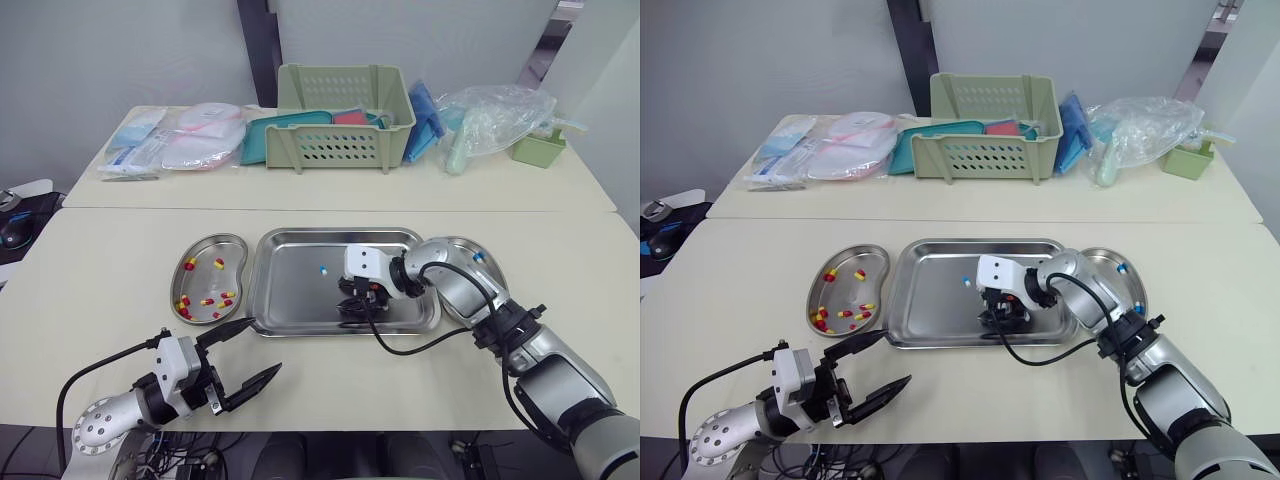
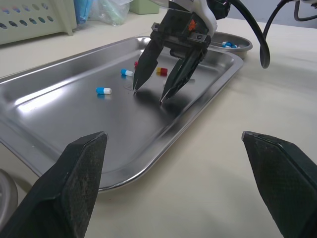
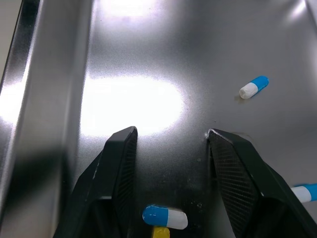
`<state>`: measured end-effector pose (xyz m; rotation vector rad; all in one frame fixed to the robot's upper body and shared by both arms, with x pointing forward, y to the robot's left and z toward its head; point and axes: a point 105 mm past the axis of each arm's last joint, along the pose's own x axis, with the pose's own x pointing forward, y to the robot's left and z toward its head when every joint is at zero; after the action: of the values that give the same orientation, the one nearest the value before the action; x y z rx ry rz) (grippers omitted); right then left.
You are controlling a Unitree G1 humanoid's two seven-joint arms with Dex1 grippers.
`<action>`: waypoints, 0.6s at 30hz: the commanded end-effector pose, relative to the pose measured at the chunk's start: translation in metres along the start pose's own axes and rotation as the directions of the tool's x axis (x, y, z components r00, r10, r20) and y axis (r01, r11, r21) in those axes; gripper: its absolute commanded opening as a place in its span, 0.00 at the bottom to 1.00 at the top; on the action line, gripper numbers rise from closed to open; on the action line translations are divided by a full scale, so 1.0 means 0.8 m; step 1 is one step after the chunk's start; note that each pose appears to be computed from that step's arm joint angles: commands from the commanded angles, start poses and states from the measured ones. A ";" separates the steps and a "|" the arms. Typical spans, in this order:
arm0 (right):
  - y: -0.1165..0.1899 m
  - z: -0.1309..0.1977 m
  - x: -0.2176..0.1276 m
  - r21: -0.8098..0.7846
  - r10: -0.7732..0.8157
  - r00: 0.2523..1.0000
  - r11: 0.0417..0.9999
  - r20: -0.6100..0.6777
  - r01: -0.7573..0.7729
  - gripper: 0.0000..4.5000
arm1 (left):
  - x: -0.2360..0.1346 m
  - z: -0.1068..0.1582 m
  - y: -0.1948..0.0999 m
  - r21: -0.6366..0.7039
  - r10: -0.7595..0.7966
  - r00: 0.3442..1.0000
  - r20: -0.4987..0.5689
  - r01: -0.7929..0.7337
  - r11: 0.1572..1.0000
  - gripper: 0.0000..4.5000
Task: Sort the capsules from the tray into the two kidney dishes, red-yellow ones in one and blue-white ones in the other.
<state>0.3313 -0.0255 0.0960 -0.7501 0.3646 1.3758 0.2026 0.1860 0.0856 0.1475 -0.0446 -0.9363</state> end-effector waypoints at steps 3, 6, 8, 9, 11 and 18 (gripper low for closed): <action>-0.001 0.013 -0.012 -0.026 -0.038 0.998 0.999 0.051 0.039 0.56 | 0.004 0.009 -0.002 0.022 -0.013 1.000 0.019 0.012 1.000 1.00; 0.001 0.022 -0.018 -0.040 -0.042 0.995 0.998 0.086 0.045 0.56 | 0.005 0.009 -0.001 0.023 -0.013 1.000 0.019 0.013 1.000 1.00; 0.002 0.029 -0.025 -0.056 -0.043 0.993 0.997 0.107 0.050 0.56 | 0.005 0.009 0.000 0.025 -0.012 1.000 0.019 0.012 1.000 1.00; 0.002 0.032 -0.029 -0.063 -0.045 0.993 0.997 0.112 0.052 0.56 | 0.005 0.010 0.000 0.026 -0.012 1.000 0.020 0.011 1.000 1.00; 0.004 0.034 -0.042 -0.075 -0.039 0.993 0.996 0.110 0.048 0.56 | 0.006 0.010 -0.001 0.028 -0.013 1.000 0.021 0.012 1.000 1.00; 0.015 0.013 -0.059 -0.062 -0.035 0.999 0.997 0.028 0.036 0.56 | 0.006 0.010 -0.003 0.029 -0.016 1.000 0.019 0.015 0.999 1.00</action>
<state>0.3119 -0.0570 0.1209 -0.7778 0.3264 1.3624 0.2037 0.1853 0.0861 0.1500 -0.0468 -0.9327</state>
